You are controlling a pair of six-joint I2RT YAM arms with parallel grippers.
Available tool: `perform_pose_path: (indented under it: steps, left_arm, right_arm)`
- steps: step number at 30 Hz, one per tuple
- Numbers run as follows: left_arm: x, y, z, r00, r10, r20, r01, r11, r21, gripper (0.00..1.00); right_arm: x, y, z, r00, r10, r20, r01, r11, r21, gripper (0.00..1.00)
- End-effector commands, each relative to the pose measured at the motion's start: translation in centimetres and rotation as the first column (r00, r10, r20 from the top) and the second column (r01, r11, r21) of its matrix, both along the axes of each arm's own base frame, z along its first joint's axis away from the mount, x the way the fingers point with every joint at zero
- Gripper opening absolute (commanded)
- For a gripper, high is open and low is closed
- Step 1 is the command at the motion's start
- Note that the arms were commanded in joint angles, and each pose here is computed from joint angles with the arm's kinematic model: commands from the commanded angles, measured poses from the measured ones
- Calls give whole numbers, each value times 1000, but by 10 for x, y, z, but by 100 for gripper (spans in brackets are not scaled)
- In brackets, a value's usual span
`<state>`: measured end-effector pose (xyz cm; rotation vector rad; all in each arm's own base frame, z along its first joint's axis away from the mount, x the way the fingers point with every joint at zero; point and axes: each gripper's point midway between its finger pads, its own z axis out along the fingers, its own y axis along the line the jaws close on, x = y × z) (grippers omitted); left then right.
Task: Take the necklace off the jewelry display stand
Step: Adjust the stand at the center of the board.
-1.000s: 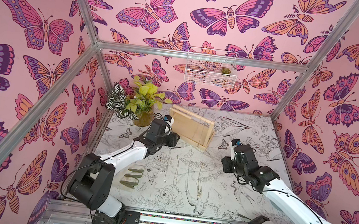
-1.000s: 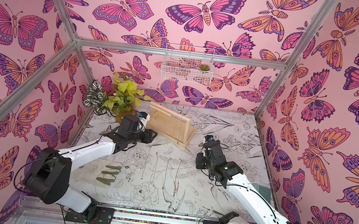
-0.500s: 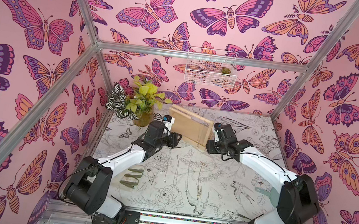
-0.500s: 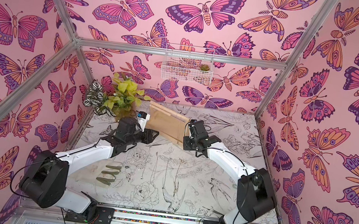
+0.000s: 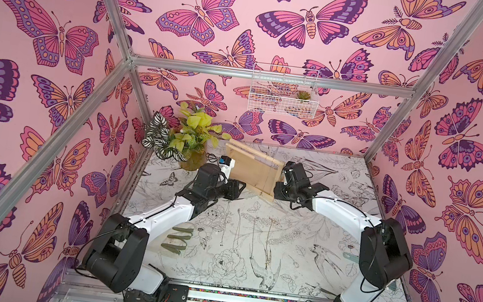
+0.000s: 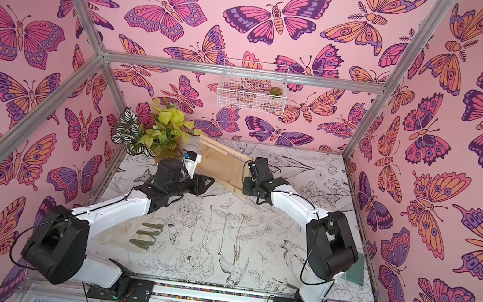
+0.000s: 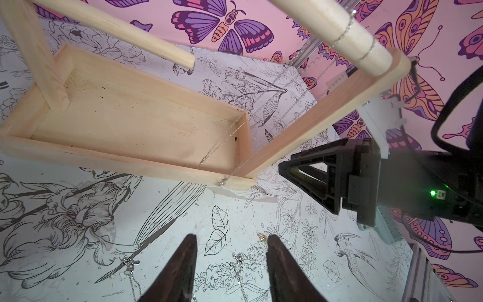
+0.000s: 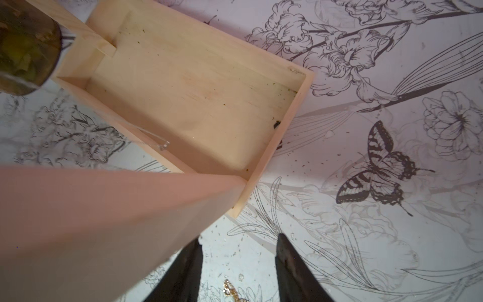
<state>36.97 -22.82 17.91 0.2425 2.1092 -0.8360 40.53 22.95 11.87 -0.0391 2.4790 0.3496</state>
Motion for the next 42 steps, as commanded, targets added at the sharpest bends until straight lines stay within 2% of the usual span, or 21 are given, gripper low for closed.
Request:
perform_pose_path:
  steps: [1,7,11,12,14,16,25,34,42]
  left_arm:
    - [-6,0,5,1000,-17,10,17,1000,-16,47]
    - [-7,-1,5,1000,-24,10,24,1000,-19,47]
    - [-8,-1,5,1000,-24,9,25,999,-21,47]
    - [-8,-1,5,1000,-25,8,25,999,-22,47]
    - [-7,-1,6,1000,-25,8,25,999,-23,47]
    - [-7,-2,5,1000,-26,4,26,999,-24,47]
    - [-9,0,4,1000,-22,6,22,1000,-19,47]
    - [-9,-3,1,999,-36,-9,35,999,-26,47]
    - [-14,-17,-4,997,-69,-28,68,997,-29,48]
  right_arm:
    - [1,15,4,999,-32,-11,33,992,120,50]
    - [3,10,7,991,-133,32,123,968,218,58]
    - [10,-20,10,931,-333,150,306,935,180,60]
    - [12,-22,12,916,-348,198,315,932,181,67]
    - [18,-17,12,907,-345,241,301,932,199,69]
    - [21,-13,9,911,-340,232,297,934,201,69]
    - [10,-3,1,938,-319,136,285,932,222,66]
    - [28,-23,4,899,-387,205,368,921,127,65]
    - [40,-67,18,857,-466,222,447,885,132,65]
